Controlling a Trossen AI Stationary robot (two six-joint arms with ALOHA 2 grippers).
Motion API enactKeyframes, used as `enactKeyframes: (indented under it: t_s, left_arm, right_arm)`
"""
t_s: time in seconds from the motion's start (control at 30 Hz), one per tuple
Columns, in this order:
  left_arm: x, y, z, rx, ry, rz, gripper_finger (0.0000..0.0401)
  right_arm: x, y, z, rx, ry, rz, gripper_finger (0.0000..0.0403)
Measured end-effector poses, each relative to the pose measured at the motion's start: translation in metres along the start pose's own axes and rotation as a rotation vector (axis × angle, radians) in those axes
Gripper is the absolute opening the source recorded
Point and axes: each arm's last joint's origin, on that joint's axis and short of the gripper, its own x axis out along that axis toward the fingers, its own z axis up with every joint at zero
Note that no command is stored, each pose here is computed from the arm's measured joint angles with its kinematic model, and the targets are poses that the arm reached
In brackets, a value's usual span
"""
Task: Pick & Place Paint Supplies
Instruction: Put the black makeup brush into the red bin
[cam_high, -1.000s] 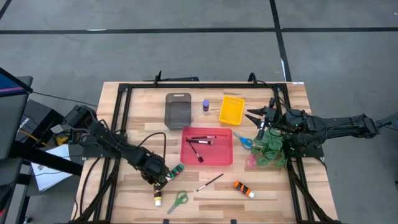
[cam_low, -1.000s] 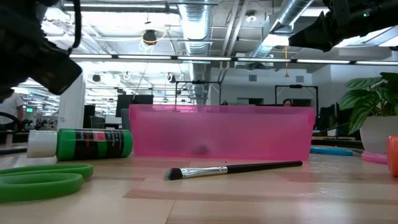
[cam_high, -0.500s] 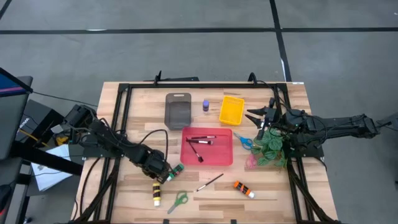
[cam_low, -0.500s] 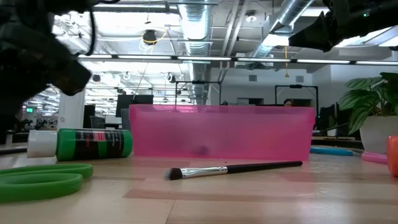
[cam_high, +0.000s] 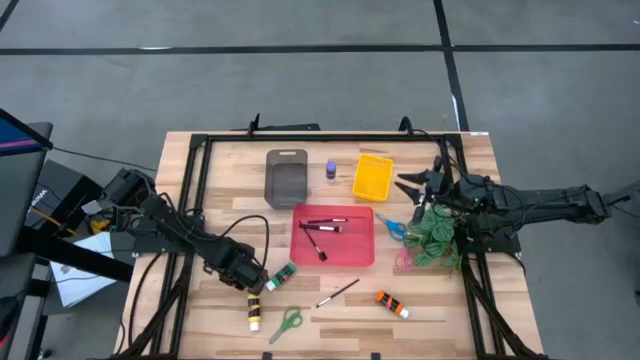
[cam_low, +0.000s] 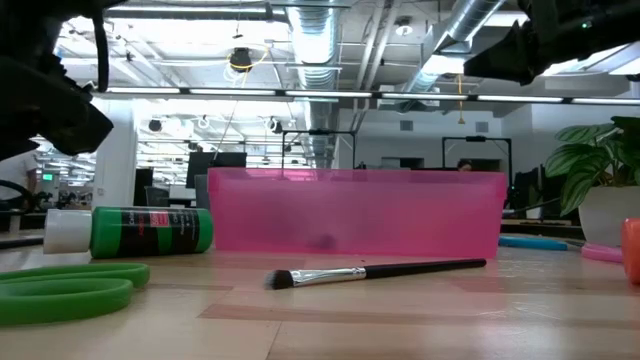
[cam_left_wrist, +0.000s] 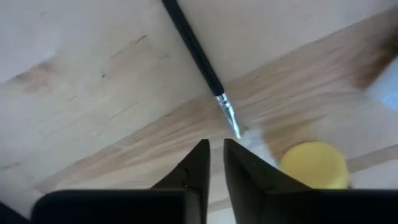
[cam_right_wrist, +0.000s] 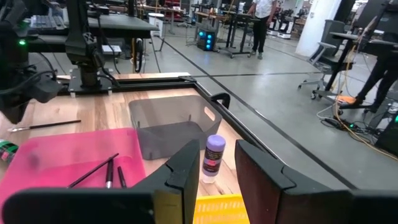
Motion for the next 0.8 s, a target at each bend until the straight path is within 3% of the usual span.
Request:
enactKeyframes:
  t_s: [0.17, 0.33, 0.8]
  left_arm:
    - [0.000, -0.002, 0.000, -0.105, -0.003, -0.025, 0.0096]
    - [0.000, -0.011, -0.005, -0.120, 0.010, -0.118, 0.0126]
    - [0.008, -0.006, -0.003, -0.170, 0.001, -0.055, 0.0099]
  right_arm:
    - [0.001, -0.004, -0.002, -0.015, 0.020, -0.030, 0.0098]
    - [0.002, -0.007, -0.006, -0.024, 0.062, -0.056, 0.0098]
    - [0.003, -0.010, -0.008, -0.019, 0.080, -0.075, 0.0098]
